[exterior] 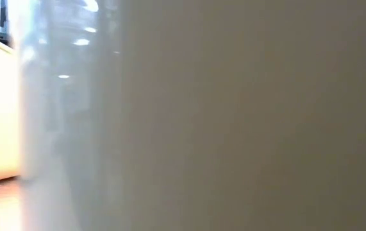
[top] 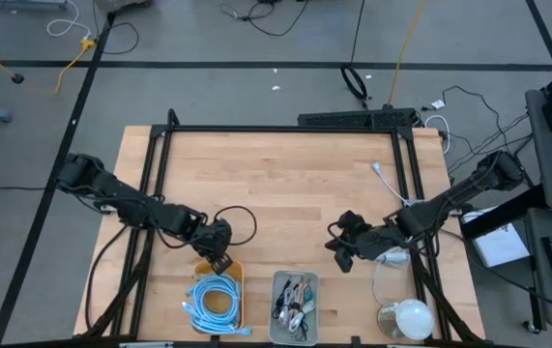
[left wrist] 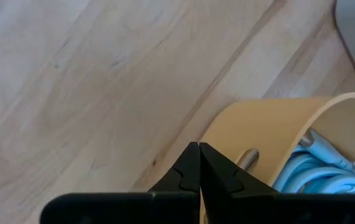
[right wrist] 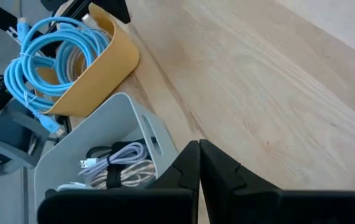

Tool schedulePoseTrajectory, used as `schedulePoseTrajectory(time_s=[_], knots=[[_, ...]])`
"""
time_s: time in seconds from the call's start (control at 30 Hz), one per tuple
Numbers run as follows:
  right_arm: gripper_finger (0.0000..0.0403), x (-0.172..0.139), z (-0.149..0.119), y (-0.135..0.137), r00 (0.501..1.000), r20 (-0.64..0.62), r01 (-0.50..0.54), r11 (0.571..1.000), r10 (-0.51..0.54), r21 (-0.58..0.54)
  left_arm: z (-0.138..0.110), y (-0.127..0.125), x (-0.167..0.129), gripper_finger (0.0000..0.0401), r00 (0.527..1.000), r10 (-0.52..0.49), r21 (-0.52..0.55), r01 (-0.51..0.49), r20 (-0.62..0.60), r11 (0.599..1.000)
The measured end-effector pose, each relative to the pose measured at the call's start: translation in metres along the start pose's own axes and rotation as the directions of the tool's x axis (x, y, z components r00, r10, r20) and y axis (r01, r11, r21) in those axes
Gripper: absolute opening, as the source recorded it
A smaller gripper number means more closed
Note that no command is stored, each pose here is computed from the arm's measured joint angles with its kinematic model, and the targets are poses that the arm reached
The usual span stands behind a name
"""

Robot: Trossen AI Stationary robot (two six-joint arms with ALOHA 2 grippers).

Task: Sort cables
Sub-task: Adjust the bins, then return to Home Position

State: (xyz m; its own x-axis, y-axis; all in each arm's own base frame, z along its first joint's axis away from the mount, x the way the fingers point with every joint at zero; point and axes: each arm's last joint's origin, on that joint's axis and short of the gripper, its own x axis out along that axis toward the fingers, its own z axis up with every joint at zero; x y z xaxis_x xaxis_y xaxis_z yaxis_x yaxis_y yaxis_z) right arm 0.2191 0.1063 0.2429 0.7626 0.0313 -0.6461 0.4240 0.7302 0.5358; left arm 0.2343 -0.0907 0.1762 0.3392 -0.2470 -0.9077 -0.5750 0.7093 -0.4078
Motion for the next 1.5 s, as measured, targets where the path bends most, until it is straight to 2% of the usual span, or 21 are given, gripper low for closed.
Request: schedulePoseTrajectory(time_s=[0.23, 0.37, 0.47, 0.53, 0.6, 0.7, 0.77, 0.87, 0.93, 1.0, 1.13, 1.17, 1.23, 1.33, 1.43, 1.5], knots=[[0.0000, 0.000, 0.000, 0.000, 1.000, 0.002, 0.001, 1.000, -0.001, -0.004, -0.003, -0.007, 0.001, 0.0001, 0.999, -0.048, -0.001, 0.048, 0.017, 0.999], [0.0000, 0.000, 0.000, 0.000, 1.000, 0.002, 0.000, 1.000, 0.000, -0.009, -0.005, -0.008, 0.001, 0.0001, 0.998, -0.041, 0.003, 0.041, 0.038, 0.999], [0.0000, 0.000, 0.001, 0.001, 1.000, 0.010, -0.008, 0.998, 0.008, -0.055, -0.002, -0.008, 0.000, 0.0001, 0.996, -0.030, 0.059, 0.025, 0.087, 0.998], [0.0000, -0.001, 0.002, 0.001, 1.000, 0.027, -0.007, 0.992, 0.011, -0.129, 0.004, -0.008, -0.006, 0.0001, 0.989, -0.024, 0.091, 0.010, 0.148, 0.996], [0.0000, -0.005, 0.004, 0.001, 0.999, 0.043, -0.004, 0.961, 0.017, -0.278, 0.013, -0.009, -0.014, 0.0001, 0.976, -0.033, 0.109, 0.010, 0.214, 0.994], [0.0000, -0.013, 0.004, -0.002, 0.999, 0.035, 0.013, 0.857, 0.006, -0.515, 0.026, -0.010, -0.030, 0.0001, 0.954, -0.081, 0.151, 0.038, 0.289, 0.988], [0.0000, -0.021, 0.003, -0.006, 0.999, 0.043, 0.047, 0.806, -0.027, -0.589, 0.035, -0.012, -0.043, 0.0000, 0.933, -0.124, 0.178, 0.066, 0.337, 0.982], [0.0000, -0.040, 0.002, -0.019, 0.992, 0.083, 0.127, 0.772, -0.096, -0.622, 0.044, -0.014, -0.063, 0.0001, 0.906, -0.162, 0.220, 0.078, 0.392, 0.972], [0.0000, -0.053, -0.002, -0.033, 0.985, 0.129, 0.167, 0.776, -0.111, -0.608, 0.049, -0.014, -0.072, 0.0000, 0.889, -0.177, 0.236, 0.080, 0.422, 0.968], [0.0000, -0.066, -0.008, -0.050, 0.981, 0.180, 0.164, 0.808, -0.072, -0.567, 0.053, -0.014, -0.080, 0.0000, 0.876, -0.187, 0.244, 0.083, 0.444, 0.966], [0.0000, -0.077, -0.026, -0.087, 0.959, 0.273, 0.065, 0.879, 0.075, -0.471, 0.057, -0.012, -0.086, 0.0001, 0.865, -0.192, 0.252, 0.079, 0.463, 0.965], [0.0000, -0.077, -0.031, -0.095, 0.949, 0.290, 0.027, 0.882, 0.126, -0.471, 0.058, -0.011, -0.086, 0.0001, 0.866, -0.189, 0.256, 0.073, 0.463, 0.964], [0.0000, -0.072, -0.040, -0.105, 0.922, 0.311, -0.034, 0.851, 0.229, -0.524, 0.059, -0.010, -0.086, 0.0001, 0.867, -0.181, 0.283, 0.049, 0.464, 0.958], [0.0000, -0.061, -0.055, -0.118, 0.896, 0.294, -0.085, 0.777, 0.334, -0.624, 0.058, -0.006, -0.085, 0.0004, 0.883, -0.148, 0.391, -0.043, 0.446, 0.919], [0.0000, -0.051, -0.065, -0.129, 0.890, 0.298, -0.090, 0.773, 0.346, -0.628, 0.053, 0.002, -0.081, 0.0002, 0.919, -0.067, 0.540, -0.168, 0.389, 0.825], [0.0000, -0.046, -0.069, -0.135, 0.894, 0.291, -0.092, 0.776, 0.340, -0.623, 0.050, 0.010, -0.079, 0.0002, 0.942, -0.013, 0.608, -0.206, 0.335, 0.767]])
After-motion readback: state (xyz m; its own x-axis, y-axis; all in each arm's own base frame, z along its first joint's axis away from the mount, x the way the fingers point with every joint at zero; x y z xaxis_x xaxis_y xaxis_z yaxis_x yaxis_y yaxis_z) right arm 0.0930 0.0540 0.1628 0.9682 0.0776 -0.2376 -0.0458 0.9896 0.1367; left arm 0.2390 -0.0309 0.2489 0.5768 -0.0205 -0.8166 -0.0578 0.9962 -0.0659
